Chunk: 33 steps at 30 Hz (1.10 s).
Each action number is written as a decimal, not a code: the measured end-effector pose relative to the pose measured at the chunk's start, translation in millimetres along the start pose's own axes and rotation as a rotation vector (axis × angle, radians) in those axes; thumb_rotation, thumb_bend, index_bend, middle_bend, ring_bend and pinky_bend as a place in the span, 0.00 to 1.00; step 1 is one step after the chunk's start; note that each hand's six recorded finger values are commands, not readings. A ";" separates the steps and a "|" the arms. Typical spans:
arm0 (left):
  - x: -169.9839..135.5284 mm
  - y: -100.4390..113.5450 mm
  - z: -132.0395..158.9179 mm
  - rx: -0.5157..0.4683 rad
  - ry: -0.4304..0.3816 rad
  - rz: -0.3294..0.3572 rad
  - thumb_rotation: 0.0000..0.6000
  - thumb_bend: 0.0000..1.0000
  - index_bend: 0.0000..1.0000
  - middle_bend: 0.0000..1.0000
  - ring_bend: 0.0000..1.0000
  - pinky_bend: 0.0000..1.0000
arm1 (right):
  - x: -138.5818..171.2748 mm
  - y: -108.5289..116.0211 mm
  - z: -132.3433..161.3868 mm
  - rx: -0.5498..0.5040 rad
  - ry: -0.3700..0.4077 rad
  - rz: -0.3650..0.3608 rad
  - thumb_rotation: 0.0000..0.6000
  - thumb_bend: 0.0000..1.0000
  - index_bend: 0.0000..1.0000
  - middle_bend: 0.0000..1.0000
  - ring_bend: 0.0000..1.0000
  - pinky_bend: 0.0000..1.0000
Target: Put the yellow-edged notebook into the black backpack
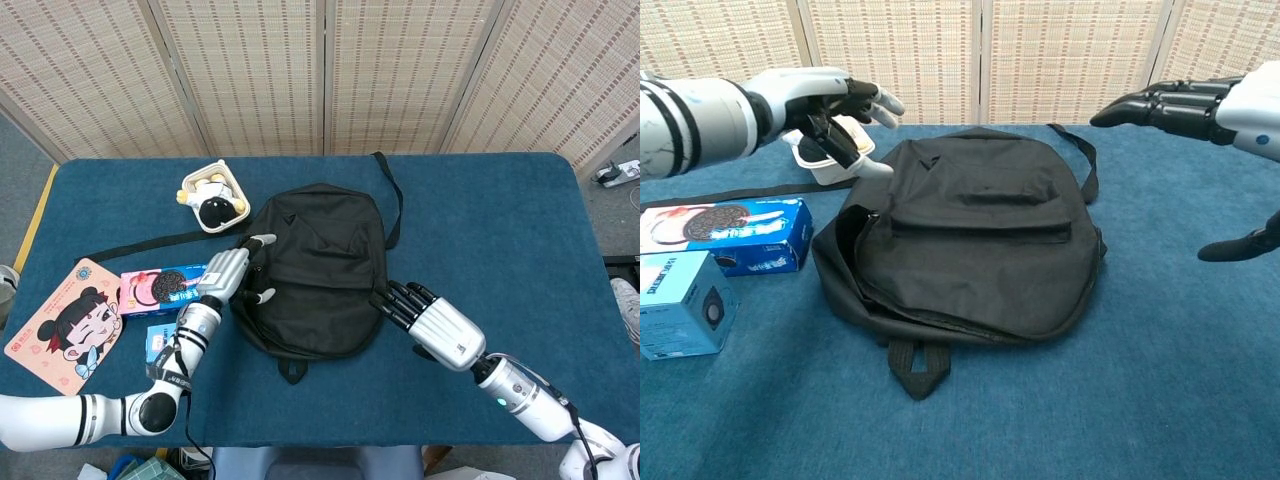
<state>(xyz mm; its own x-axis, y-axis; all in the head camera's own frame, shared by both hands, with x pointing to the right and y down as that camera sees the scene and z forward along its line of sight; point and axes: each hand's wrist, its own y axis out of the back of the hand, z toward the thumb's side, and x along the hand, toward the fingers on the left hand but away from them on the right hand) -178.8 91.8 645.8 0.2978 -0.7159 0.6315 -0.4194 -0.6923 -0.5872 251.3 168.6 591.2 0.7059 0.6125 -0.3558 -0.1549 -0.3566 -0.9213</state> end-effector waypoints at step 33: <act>-187.0 80.1 -176.1 0.348 0.208 0.426 1.00 0.26 0.30 0.14 0.09 0.17 | 149.3 9.5 -98.3 -0.159 -0.606 -0.052 1.00 0.25 0.27 0.29 0.22 0.25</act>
<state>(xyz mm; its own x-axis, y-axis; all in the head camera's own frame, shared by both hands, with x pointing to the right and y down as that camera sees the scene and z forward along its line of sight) -419.1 186.1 569.9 -0.0251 -0.9292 0.3687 -0.1486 -0.3612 -0.9206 423.2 187.3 544.8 0.1855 0.9063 -0.3797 0.0064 -0.3875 -0.9218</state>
